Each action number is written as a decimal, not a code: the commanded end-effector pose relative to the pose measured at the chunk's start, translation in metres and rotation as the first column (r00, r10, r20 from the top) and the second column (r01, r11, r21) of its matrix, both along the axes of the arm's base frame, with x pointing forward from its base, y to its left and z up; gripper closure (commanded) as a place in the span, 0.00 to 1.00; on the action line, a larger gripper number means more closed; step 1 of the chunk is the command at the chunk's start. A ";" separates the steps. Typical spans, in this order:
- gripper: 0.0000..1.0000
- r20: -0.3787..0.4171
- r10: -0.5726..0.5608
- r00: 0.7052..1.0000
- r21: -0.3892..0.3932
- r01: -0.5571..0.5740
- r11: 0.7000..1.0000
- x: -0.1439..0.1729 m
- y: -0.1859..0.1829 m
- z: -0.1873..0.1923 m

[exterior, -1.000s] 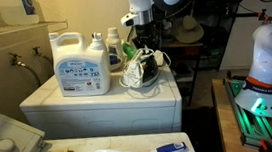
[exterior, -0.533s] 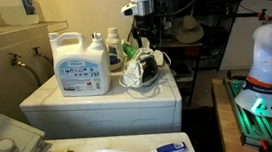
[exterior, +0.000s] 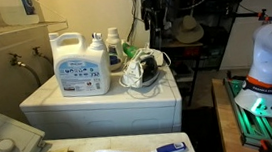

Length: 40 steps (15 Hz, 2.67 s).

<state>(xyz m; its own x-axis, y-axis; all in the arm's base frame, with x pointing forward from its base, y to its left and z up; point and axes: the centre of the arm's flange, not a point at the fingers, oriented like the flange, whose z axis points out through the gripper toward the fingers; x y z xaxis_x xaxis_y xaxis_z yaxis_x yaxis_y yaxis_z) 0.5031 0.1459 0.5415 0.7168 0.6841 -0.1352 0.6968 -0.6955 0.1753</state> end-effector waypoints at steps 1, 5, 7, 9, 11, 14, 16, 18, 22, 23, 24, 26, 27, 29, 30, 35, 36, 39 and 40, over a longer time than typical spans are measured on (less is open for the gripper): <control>0.00 0.009 -0.008 1.000 0.001 0.008 1.000 -0.001 0.000 0.005; 0.00 0.077 -0.108 0.991 -0.069 0.113 0.991 0.006 -0.005 -0.006; 0.00 0.166 -0.185 0.969 0.007 0.186 0.982 0.017 -0.010 -0.010; 0.00 0.231 -0.270 0.935 0.053 0.265 0.963 0.025 -0.011 -0.010; 0.00 0.261 -0.373 0.890 0.089 0.363 0.928 0.030 -0.014 -0.014; 0.00 0.225 -0.522 0.823 0.106 0.512 0.852 0.029 -0.016 -0.022; 0.00 0.206 -0.579 0.789 0.117 0.568 0.815 0.029 -0.017 -0.026; 0.00 0.179 -0.617 0.766 0.125 0.605 0.787 0.028 -0.018 -0.030; 0.27 0.113 -0.640 0.760 0.146 0.624 0.767 0.021 -0.023 -0.041; 0.34 0.096 -0.652 0.752 0.147 0.637 0.757 0.020 -0.025 -0.044; 0.42 0.080 -0.655 0.751 0.152 0.641 0.753 0.018 -0.026 -0.046; 0.58 0.060 -0.670 0.740 0.152 0.656 0.739 0.017 -0.030 -0.051; 0.66 0.057 -0.677 0.734 0.153 0.664 0.732 0.016 -0.033 -0.054; 0.81 0.046 -0.682 0.730 0.160 0.669 0.726 0.017 -0.038 -0.059; 0.89 0.035 -0.686 0.727 0.164 0.673 0.721 0.017 -0.040 -0.062; 1.00 -0.019 -0.699 0.715 0.174 0.691 0.702 0.019 -0.045 -0.074; 1.00 -0.022 -0.700 0.714 0.176 0.692 0.700 0.020 -0.046 -0.076; 1.00 -0.023 -0.699 0.715 0.184 0.691 0.700 0.021 -0.047 -0.081; 1.00 -0.026 -0.699 0.715 0.184 0.690 0.700 0.022 -0.048 -0.084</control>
<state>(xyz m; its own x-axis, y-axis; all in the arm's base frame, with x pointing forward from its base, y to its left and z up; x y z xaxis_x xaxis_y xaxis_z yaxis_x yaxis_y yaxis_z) 0.5284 0.1062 0.4681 0.9997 -0.0062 -0.0237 -0.0048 -0.9983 0.0575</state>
